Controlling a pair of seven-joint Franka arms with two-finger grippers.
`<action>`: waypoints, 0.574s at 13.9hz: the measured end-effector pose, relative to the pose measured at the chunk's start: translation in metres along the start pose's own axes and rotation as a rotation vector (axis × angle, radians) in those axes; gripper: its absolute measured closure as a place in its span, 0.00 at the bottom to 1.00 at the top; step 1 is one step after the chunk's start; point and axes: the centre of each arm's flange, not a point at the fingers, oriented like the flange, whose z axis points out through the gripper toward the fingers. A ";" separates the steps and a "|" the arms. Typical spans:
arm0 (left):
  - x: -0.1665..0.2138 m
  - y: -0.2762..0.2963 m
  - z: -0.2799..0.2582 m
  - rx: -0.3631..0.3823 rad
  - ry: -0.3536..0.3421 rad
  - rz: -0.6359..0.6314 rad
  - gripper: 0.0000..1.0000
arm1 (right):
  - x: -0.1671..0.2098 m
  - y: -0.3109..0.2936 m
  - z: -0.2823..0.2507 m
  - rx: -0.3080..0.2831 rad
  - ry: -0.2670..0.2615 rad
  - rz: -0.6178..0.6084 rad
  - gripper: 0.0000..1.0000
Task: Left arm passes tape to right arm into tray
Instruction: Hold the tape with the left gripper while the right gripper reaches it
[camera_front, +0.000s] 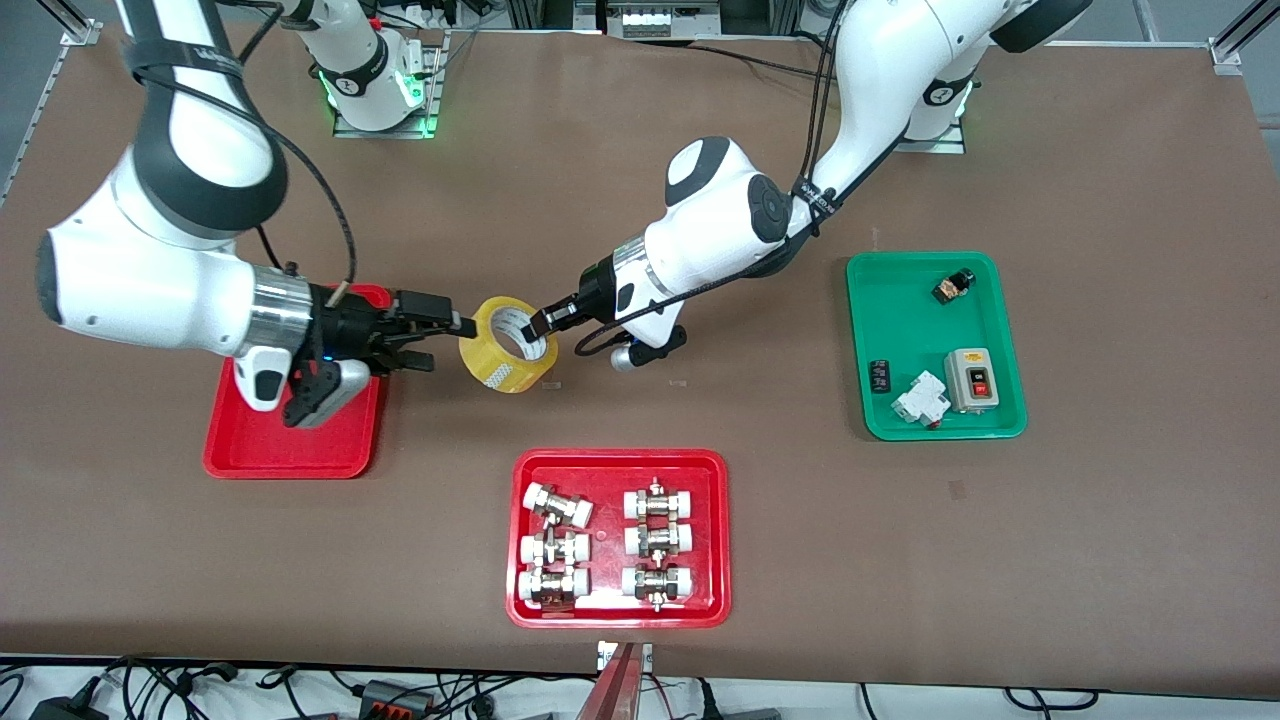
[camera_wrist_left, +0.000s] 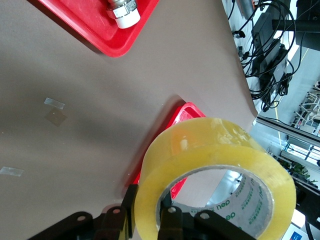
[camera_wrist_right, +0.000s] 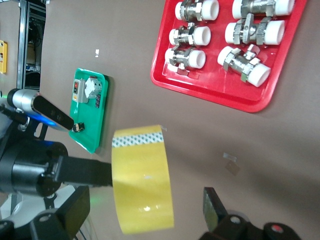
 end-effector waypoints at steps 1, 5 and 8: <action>0.001 -0.001 0.001 0.001 0.000 0.002 0.78 | 0.002 -0.001 0.007 -0.003 0.005 -0.001 0.00; 0.002 0.000 0.000 0.000 0.002 0.005 0.78 | 0.005 -0.001 0.032 -0.019 0.020 -0.004 0.00; 0.009 -0.003 0.000 0.002 0.008 0.004 0.78 | 0.004 -0.005 0.040 -0.021 0.015 -0.009 0.04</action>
